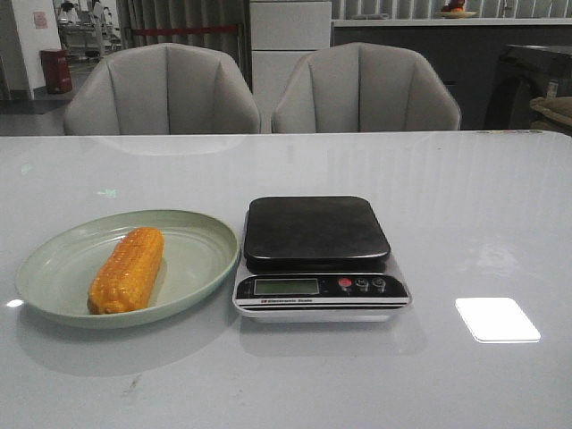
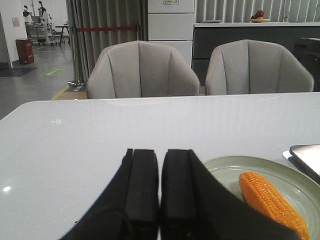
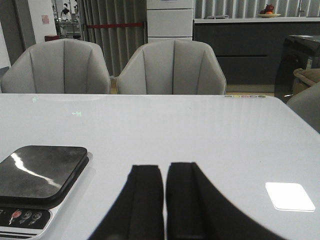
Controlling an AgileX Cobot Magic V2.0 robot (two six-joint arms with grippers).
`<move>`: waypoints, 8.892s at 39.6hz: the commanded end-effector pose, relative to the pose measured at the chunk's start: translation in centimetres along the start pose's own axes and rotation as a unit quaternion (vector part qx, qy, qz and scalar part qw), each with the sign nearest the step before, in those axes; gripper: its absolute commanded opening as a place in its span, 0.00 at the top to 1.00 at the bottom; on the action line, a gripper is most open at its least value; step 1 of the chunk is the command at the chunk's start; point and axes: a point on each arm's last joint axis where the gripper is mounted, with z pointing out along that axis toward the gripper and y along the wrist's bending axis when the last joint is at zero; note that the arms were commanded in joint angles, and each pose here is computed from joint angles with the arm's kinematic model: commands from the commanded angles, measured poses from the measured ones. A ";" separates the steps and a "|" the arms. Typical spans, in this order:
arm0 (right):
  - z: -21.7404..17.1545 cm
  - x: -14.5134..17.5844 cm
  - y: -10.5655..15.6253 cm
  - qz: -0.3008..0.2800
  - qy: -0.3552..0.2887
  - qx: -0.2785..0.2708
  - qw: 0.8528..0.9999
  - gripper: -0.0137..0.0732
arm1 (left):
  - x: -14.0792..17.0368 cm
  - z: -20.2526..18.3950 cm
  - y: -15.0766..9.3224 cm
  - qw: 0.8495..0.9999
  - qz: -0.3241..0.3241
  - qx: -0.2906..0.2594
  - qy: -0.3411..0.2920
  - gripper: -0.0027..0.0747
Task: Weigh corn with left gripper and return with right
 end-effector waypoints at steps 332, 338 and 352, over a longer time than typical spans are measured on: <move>24.7 -10.8 18.4 0.128 0.422 -0.144 0.886 0.16 | -10.1 -2.3 -1.8 0.962 -0.044 0.265 0.039 0.82; 27.0 -10.2 20.1 0.126 0.444 -0.091 0.882 0.16 | -10.1 -2.3 -1.8 0.962 -0.044 0.265 0.039 0.82; 29.9 -6.0 21.9 0.153 0.514 0.041 0.843 0.16 | -10.1 -2.3 -1.8 0.962 -0.044 0.265 0.039 0.82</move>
